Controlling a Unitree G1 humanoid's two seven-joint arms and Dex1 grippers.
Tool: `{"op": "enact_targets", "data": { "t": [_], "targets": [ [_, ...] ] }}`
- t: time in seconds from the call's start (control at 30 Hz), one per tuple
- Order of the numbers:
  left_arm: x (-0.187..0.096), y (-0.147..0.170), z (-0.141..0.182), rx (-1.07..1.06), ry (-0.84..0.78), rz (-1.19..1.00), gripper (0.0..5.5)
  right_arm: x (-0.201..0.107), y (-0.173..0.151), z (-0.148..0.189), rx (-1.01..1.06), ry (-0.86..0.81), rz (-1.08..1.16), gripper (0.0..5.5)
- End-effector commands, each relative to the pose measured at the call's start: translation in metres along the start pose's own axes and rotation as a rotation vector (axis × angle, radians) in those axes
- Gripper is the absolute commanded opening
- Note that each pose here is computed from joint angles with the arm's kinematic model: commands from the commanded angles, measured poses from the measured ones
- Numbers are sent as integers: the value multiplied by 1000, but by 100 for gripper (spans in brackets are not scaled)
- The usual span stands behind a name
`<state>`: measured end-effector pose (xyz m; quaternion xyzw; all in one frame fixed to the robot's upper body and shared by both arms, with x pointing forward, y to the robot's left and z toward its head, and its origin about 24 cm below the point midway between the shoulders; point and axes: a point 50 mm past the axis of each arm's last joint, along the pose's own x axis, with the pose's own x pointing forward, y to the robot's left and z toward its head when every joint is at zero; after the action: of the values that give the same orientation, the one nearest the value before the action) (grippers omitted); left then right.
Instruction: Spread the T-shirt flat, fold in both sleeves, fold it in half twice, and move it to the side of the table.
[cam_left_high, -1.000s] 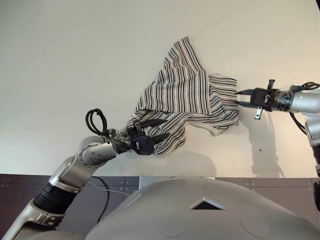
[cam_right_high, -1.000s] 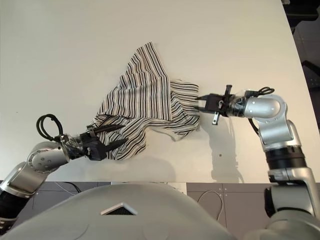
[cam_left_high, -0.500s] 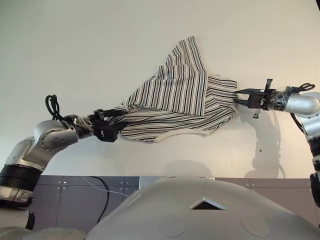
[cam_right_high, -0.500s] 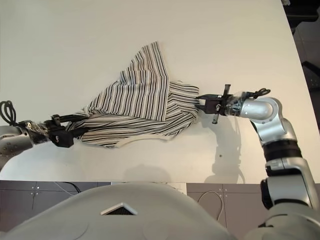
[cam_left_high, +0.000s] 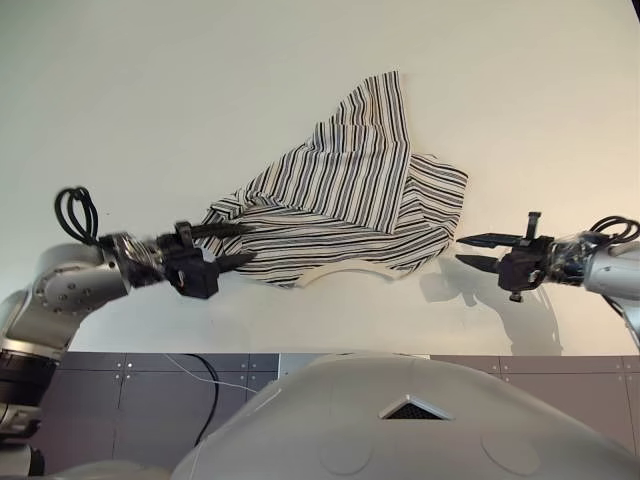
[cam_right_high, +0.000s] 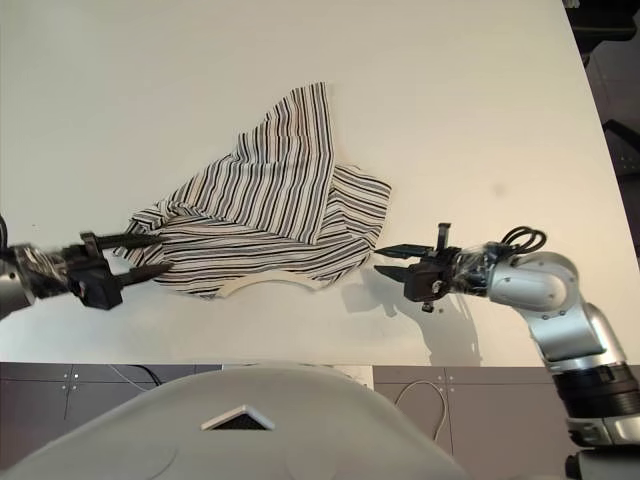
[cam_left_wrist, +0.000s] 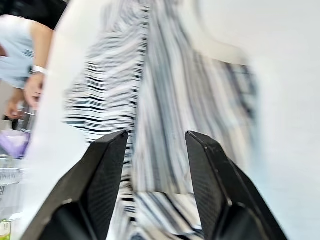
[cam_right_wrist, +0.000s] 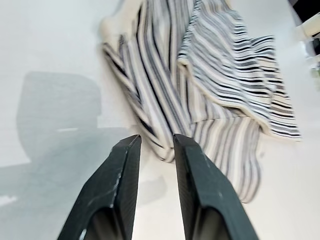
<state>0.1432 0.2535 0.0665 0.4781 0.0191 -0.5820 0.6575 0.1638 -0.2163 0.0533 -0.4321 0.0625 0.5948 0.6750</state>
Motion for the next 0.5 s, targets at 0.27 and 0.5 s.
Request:
{"op": "enact_targets", "data": {
  "t": [0.27, 0.5],
  "targets": [
    [0, -35, -22, 108, 108, -106, 283, 25, 0, -12, -91, 14, -37, 170],
    [2, -32, -31, 155, 124, -96, 283, 34, -1, -18, -133, 23, -9, 170]
  ]
}}
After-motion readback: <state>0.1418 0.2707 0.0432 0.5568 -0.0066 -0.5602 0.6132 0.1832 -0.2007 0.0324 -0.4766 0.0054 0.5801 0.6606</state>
